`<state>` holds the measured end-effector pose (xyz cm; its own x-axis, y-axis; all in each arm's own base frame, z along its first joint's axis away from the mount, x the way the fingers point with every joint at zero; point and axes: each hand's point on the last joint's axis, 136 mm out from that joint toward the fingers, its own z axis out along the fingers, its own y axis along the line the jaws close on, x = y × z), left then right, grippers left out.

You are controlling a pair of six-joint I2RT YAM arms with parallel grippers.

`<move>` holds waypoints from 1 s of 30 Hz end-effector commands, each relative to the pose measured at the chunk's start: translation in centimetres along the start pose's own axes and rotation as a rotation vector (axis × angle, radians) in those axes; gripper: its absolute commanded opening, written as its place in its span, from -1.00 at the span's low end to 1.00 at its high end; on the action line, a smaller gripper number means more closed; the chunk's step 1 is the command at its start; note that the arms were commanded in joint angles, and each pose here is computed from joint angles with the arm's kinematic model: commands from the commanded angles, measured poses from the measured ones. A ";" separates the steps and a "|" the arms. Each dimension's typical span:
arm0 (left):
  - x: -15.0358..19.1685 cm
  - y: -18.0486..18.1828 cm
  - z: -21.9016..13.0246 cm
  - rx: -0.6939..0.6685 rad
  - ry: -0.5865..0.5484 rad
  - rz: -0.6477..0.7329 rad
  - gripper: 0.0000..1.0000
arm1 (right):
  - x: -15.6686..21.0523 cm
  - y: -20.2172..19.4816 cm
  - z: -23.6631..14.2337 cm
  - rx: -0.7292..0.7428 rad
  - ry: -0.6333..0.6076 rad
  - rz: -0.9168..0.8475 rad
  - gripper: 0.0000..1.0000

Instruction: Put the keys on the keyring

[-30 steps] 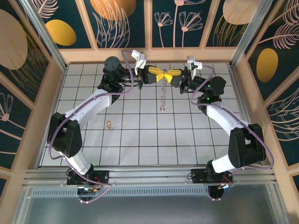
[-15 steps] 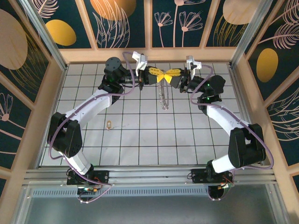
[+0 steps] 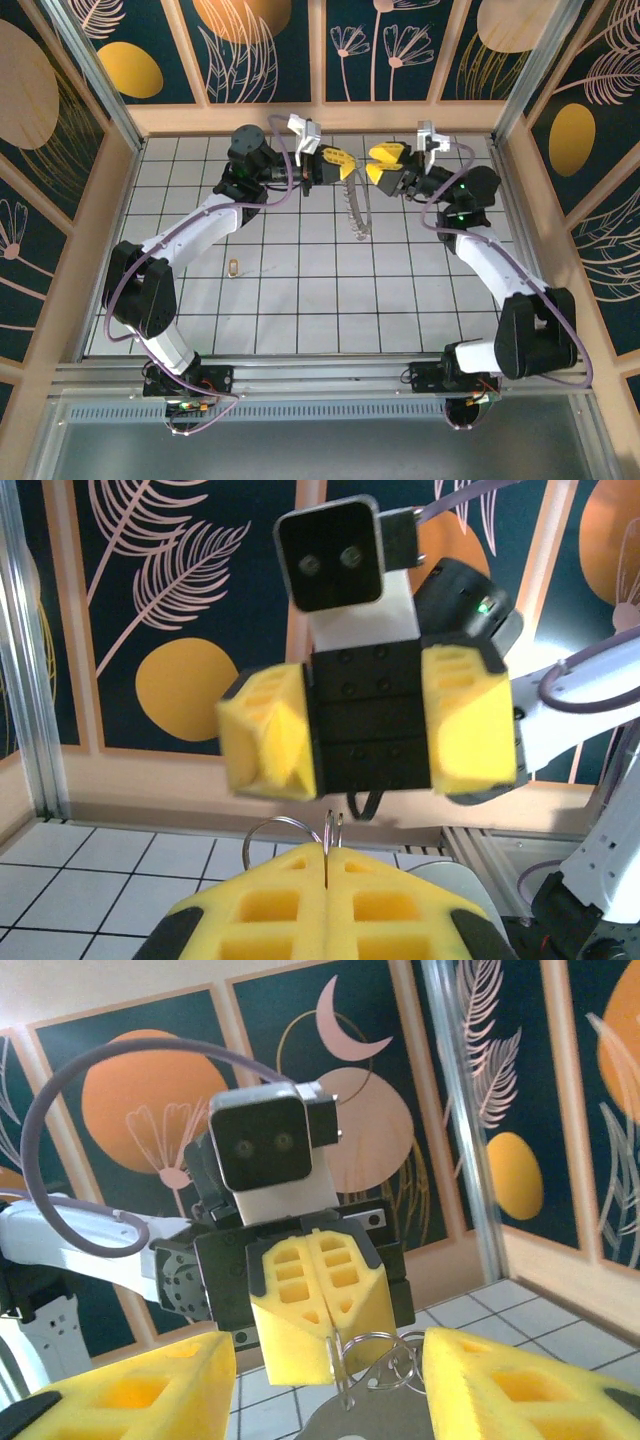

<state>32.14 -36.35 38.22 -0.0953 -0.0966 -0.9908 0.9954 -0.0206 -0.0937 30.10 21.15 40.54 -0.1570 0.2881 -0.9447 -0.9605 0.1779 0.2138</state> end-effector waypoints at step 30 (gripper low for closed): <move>-1.8 0.9 -2.2 -0.253 -0.055 0.279 -1.00 | 8.3 -4.4 -6.5 0.397 0.024 0.317 0.07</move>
<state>32.58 -34.24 37.08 0.1523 -0.0911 -0.9841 0.9705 0.2022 0.1314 32.08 16.65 31.81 -0.3784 0.3619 -0.8520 -0.7389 0.4363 0.5135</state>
